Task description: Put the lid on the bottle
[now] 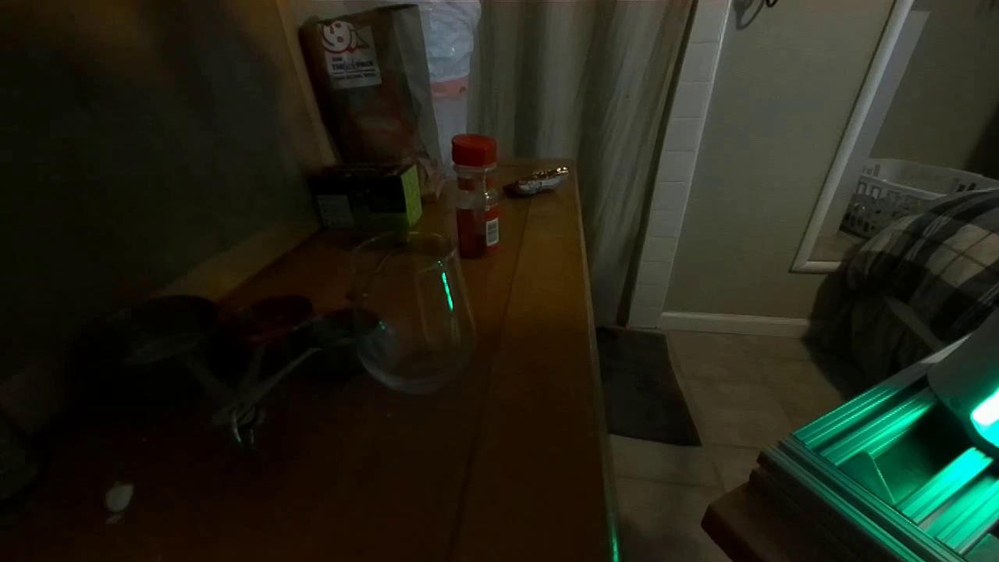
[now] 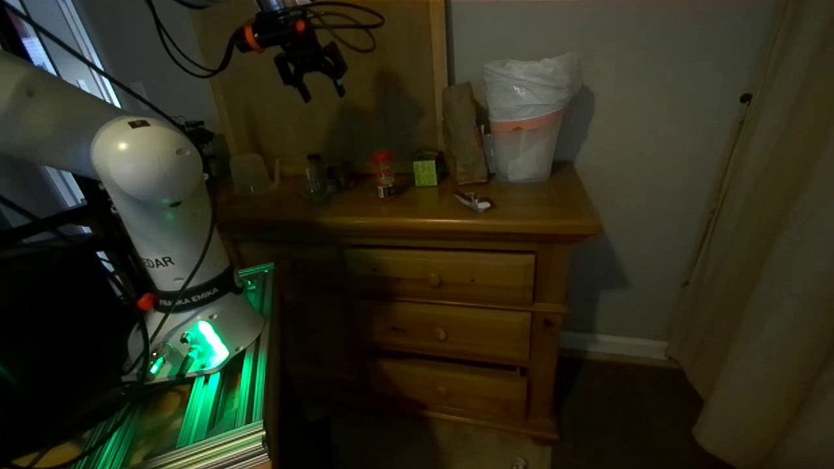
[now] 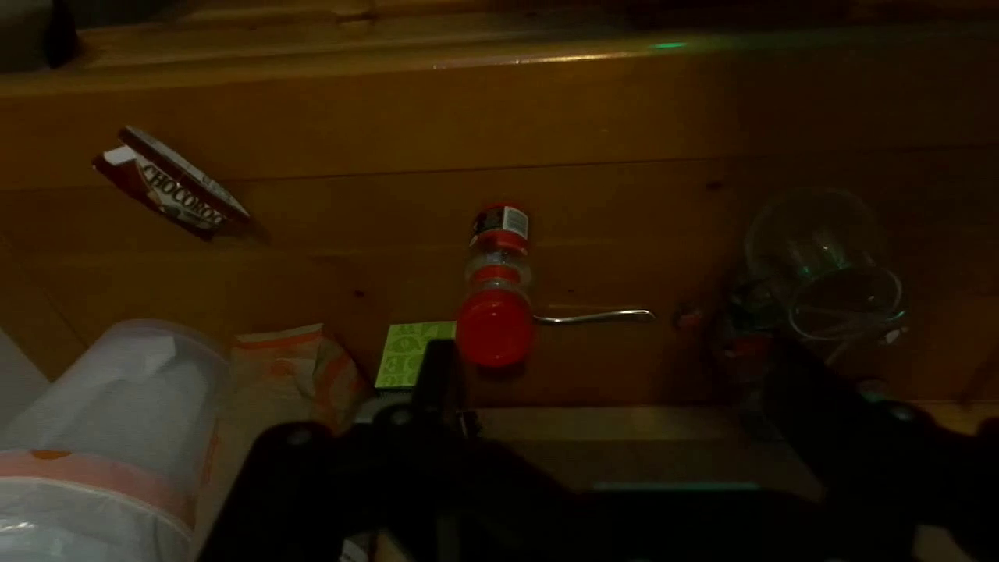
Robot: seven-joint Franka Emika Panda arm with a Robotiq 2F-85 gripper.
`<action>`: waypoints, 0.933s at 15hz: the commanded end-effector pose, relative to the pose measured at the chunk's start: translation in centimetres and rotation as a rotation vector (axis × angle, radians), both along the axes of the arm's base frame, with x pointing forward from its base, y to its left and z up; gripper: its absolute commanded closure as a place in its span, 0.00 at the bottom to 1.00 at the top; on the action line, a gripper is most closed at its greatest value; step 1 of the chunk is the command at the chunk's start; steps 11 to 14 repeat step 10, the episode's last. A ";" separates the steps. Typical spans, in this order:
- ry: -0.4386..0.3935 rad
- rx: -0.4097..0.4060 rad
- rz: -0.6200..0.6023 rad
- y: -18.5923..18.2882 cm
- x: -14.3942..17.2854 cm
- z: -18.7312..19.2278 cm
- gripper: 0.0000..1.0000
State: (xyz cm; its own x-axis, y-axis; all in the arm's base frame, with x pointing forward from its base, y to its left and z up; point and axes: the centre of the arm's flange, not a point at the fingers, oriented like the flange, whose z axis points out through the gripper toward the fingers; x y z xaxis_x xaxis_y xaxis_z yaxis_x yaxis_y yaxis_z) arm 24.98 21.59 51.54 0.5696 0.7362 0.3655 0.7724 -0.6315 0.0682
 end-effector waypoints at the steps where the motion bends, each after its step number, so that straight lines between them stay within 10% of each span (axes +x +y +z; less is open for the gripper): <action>1: -0.006 0.002 0.000 -0.3 -0.4 -0.1 0.00; 14: 0.003 -0.002 0.001 -0.1 -0.2 -0.3 0.00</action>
